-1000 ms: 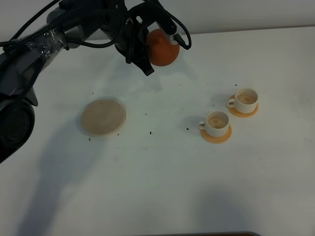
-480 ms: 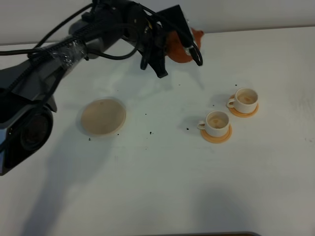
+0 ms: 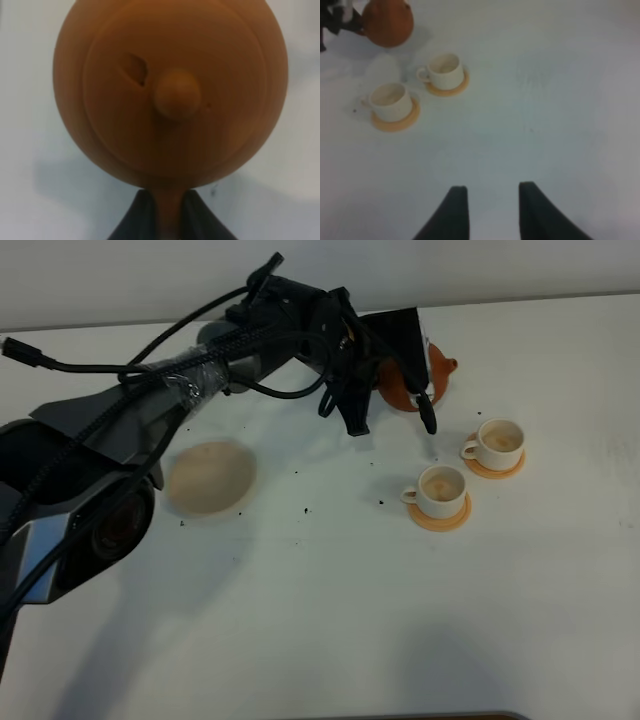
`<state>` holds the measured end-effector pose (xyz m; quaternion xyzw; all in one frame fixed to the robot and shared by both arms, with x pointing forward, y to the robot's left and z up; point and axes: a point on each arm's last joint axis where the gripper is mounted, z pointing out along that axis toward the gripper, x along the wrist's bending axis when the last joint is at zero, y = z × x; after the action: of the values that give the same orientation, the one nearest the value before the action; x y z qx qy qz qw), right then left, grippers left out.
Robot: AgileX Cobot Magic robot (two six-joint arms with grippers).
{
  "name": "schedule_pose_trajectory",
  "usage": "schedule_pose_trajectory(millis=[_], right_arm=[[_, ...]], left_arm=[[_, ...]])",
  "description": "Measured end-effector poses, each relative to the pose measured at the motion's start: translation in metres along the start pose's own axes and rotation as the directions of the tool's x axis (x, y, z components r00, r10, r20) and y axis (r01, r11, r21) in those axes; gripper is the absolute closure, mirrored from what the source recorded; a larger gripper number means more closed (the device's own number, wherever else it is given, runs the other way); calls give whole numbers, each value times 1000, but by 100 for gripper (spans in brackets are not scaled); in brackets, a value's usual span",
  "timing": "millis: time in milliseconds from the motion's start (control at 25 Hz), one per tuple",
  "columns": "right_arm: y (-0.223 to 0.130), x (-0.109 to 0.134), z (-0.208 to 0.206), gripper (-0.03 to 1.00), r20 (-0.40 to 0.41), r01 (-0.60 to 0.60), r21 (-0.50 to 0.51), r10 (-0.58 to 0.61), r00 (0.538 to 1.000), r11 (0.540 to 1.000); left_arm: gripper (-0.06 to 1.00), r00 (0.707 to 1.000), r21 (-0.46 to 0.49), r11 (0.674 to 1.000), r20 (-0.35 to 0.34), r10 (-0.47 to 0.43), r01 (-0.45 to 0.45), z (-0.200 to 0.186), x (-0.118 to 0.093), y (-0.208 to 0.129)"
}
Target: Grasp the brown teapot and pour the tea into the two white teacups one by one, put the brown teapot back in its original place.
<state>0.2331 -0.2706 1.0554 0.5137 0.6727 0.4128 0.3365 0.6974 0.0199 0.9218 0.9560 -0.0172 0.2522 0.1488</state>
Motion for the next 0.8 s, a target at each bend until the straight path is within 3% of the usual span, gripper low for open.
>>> schedule_pose_trajectory(millis=[160,400,800], right_arm=[[0,0,0,73,-2,-1,-1,1,1000,1000],[0,0,0,73,-2,-1,-1,1,1000,1000],[0,0,0,73,-2,-1,-1,1,1000,1000]], left_arm=[[83,997,-38,997,-48,64,-66,-1,-1,14],[83,986,-57,985,-53,160,-163,3,-11,29],[83,923,-17,924,-69,379,-381,4,-17,37]])
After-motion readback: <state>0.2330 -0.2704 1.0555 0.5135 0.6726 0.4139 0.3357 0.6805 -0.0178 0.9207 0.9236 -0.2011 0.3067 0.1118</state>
